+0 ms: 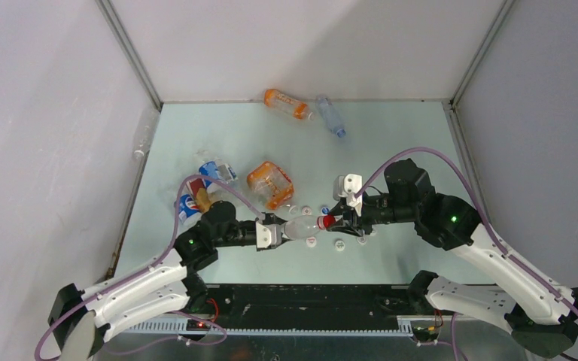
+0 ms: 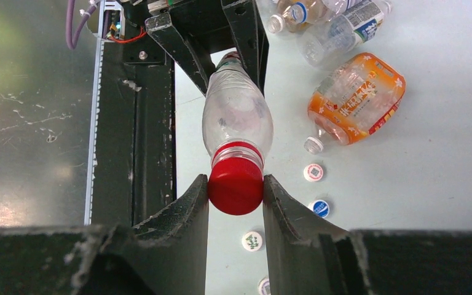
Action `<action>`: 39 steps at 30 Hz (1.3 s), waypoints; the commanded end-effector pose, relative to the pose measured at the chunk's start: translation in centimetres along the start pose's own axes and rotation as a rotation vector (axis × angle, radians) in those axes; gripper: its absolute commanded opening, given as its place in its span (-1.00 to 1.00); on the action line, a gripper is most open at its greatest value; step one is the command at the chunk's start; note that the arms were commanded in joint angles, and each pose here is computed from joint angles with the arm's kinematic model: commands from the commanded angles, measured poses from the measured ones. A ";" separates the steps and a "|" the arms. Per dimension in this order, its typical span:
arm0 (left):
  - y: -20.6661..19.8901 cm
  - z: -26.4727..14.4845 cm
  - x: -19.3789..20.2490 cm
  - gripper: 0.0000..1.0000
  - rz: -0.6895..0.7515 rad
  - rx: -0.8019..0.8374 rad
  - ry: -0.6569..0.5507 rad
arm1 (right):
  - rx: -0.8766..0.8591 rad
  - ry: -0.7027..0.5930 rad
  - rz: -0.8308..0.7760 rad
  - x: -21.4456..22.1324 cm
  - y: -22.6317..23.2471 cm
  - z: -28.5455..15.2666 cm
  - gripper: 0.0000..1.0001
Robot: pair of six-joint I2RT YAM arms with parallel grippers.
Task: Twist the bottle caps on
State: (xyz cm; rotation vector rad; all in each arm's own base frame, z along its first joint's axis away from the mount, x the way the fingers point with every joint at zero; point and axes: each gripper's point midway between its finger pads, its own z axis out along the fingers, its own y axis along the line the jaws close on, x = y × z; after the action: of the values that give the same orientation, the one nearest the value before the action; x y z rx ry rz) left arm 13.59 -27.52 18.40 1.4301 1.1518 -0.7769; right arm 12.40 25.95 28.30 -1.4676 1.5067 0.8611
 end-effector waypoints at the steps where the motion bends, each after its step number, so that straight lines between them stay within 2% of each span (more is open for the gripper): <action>1: 1.1 -0.2 -8.4 -0.85 0.214 0.032 -0.250 | -0.014 -0.007 -0.009 -0.3 -0.2 0.9 -0.94; 15: 1.3 0.2 -8.5 -0.85 0.211 0.037 -0.248 | -0.015 -0.029 -0.040 -1.0 -0.2 1.2 -0.92; 24: 1.5 -0.1 -9.1 -0.86 0.225 0.014 -0.278 | 0.049 0.071 0.003 1.4 -1.3 0.6 -0.91; 39: 1.7 0.4 -8.9 -0.86 0.236 0.018 -0.277 | 0.098 -0.023 0.098 -0.1 -2.8 -0.6 -0.85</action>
State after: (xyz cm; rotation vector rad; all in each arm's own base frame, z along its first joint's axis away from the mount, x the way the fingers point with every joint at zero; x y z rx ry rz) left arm 14.06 -28.10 18.61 1.4367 1.1238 -0.7688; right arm 13.40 25.31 28.52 -1.3890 1.5671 0.8826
